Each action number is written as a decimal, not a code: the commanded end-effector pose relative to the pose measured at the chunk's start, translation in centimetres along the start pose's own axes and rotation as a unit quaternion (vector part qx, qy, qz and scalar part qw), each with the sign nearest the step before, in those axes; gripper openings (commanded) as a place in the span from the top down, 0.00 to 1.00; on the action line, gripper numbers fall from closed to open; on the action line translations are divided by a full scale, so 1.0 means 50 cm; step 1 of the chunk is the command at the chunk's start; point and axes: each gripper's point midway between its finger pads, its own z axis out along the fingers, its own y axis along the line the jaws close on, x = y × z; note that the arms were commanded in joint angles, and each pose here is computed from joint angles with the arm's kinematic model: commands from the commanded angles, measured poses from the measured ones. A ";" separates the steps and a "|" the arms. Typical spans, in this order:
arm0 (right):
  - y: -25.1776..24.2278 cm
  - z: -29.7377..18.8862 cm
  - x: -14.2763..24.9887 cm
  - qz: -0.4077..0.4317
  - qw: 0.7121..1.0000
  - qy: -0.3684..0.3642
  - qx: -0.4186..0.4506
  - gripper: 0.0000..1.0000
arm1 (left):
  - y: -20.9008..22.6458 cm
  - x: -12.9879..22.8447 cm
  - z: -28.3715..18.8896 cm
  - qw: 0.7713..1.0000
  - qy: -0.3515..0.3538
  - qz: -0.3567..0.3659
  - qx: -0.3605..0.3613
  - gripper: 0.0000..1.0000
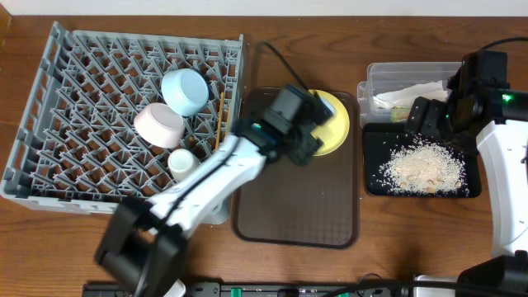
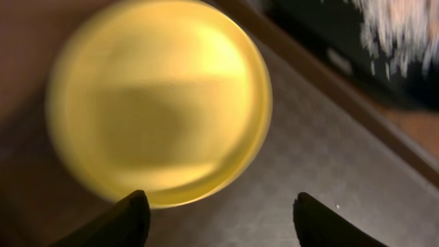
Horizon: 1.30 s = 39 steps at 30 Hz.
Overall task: Sort waste into correct bins and load items into the dishwasher
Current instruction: 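Reach the left gripper to the yellow plate and grasp its edge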
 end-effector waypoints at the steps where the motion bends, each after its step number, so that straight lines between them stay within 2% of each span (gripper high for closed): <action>1: 0.002 -0.011 -0.011 0.000 1.000 -0.009 -0.004 0.01 | -0.046 0.023 0.066 0.995 0.031 0.087 0.026 0.27; 6: 0.001 -0.011 -0.010 0.000 1.000 -0.009 -0.004 0.01 | -0.066 0.050 0.141 0.993 0.050 0.096 0.037 0.25; 13: 0.001 -0.011 -0.009 0.000 1.000 -0.008 -0.004 0.01 | -0.067 0.088 0.192 0.992 0.075 0.089 0.043 0.27; 15: 0.001 -0.011 -0.010 0.000 1.000 -0.008 -0.004 0.01 | -0.068 0.099 0.195 0.992 0.085 0.079 0.045 0.35; 17: 0.001 -0.011 -0.010 0.000 1.000 -0.008 -0.004 0.01 | -0.071 0.113 0.192 0.991 0.099 0.077 0.048 0.51; 20: 0.001 -0.011 -0.010 0.000 1.000 -0.008 -0.004 0.01 | -0.072 0.127 0.188 0.990 0.114 0.060 0.049 0.70; 21: 0.001 -0.011 -0.010 0.000 1.000 -0.008 -0.004 0.01 | -0.074 0.134 0.187 0.990 0.121 0.051 0.050 0.81; 22: 0.001 -0.011 -0.010 0.000 1.000 -0.008 -0.004 0.01 | -0.074 0.136 0.186 0.990 0.124 0.045 0.050 0.81; 23: 0.001 -0.011 -0.010 0.000 1.000 -0.008 -0.004 0.01 | -0.074 0.137 0.186 0.990 0.126 0.043 0.050 0.86; 27: 0.001 -0.011 -0.010 0.000 1.000 -0.008 -0.004 0.01 | -0.074 0.137 0.186 0.990 0.125 0.043 0.049 0.92; 33: 0.001 -0.011 -0.010 0.000 1.000 -0.008 -0.004 0.01 | -0.060 0.122 0.172 0.992 0.117 0.046 0.029 0.92; 39: 0.001 -0.011 -0.010 0.000 1.000 -0.008 -0.004 0.01 | -0.042 0.047 0.095 0.998 0.059 0.038 -0.002 0.92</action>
